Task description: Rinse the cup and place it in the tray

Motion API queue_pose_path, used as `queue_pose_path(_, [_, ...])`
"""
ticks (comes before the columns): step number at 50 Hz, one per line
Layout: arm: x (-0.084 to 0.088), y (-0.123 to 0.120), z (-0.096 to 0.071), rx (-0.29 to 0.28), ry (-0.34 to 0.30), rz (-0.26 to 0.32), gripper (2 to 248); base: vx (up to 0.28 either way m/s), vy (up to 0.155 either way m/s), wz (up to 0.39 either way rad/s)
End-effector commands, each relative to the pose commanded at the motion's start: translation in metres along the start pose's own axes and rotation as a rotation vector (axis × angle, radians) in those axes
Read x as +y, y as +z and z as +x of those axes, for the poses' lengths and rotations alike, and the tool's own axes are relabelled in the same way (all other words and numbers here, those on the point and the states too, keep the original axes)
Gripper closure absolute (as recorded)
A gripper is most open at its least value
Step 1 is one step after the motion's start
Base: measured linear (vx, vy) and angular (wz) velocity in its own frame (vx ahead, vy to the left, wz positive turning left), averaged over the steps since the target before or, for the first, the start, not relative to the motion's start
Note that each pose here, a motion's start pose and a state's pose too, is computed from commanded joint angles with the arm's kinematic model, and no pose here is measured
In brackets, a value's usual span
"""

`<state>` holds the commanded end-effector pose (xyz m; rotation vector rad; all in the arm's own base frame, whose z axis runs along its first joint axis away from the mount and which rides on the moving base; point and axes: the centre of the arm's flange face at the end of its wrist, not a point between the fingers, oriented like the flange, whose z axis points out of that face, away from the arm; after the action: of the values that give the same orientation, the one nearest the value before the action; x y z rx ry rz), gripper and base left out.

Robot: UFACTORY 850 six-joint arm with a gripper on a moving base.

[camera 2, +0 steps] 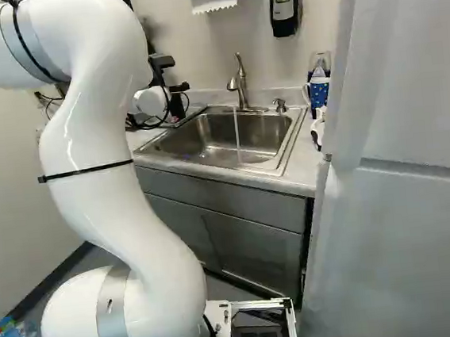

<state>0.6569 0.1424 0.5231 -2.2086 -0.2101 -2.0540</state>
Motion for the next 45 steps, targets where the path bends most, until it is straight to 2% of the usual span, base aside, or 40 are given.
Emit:
queue_pose_path(22, [0.009,-0.014,0.023,0.004,0.002,-0.011,3,0.000,0.000,0.000])
queue_pose_path(45, [0.032,-0.038,0.047,0.017,0.006,-0.046,3,0.000,0.000,0.000])
